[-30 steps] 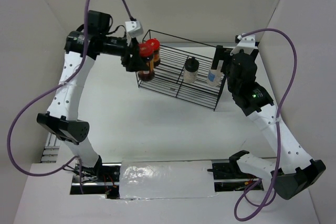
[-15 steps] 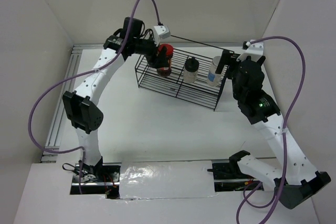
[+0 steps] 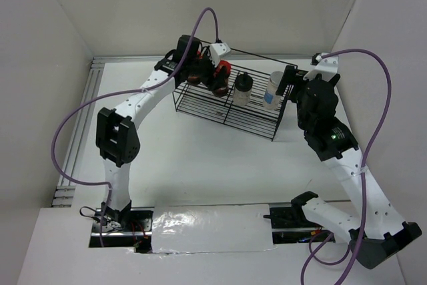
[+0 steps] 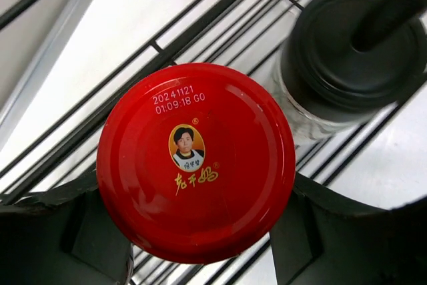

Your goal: Organize the condiment bottles

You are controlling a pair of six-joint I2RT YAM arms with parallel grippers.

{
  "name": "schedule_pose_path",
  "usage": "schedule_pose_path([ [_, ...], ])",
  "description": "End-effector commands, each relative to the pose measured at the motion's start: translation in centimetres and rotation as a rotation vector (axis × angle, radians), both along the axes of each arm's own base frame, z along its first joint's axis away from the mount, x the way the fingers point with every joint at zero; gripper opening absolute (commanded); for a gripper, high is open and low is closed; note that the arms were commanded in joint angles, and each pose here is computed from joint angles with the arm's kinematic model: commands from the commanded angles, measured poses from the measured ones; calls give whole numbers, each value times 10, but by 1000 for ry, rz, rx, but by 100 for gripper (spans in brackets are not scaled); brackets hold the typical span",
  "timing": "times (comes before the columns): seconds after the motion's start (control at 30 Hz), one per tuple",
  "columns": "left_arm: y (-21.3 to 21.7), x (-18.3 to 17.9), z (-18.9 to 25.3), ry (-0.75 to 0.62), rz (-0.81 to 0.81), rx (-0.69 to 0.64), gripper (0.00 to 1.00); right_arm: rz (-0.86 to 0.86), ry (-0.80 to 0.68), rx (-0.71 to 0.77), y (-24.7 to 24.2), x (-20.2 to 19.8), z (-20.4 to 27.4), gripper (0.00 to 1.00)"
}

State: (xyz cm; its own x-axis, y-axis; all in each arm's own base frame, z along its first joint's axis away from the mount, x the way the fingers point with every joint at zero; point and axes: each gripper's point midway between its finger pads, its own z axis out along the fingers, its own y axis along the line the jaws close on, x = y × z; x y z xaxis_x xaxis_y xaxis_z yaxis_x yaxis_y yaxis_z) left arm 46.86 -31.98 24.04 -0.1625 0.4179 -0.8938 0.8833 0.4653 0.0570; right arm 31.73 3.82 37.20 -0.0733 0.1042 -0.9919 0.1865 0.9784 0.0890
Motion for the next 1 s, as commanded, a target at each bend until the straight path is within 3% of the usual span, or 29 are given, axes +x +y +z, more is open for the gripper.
schedule_pose_path([
  [0.0,-6,32,41,-179,53,-92,0,-26,-13,9,-6,-3,2,100],
  [0.2,-6,35,31,-178,88,-79,4,-26,-7,-3,-6,0,0,100],
  [0.3,-1,37,30,-183,110,-67,23,-24,-6,-8,-6,0,0,100],
  [0.33,-1,37,29,-176,116,-64,42,-24,-4,-11,-6,0,-1,100],
  [0.43,0,31,36,-171,109,-69,72,-5,4,-18,-2,3,-3,100],
  [0.6,-1,26,61,-165,100,-103,99,-20,42,-16,-4,12,-10,100],
  [0.97,-1,9,134,-213,80,-181,99,-35,90,53,-15,35,-5,100],
])
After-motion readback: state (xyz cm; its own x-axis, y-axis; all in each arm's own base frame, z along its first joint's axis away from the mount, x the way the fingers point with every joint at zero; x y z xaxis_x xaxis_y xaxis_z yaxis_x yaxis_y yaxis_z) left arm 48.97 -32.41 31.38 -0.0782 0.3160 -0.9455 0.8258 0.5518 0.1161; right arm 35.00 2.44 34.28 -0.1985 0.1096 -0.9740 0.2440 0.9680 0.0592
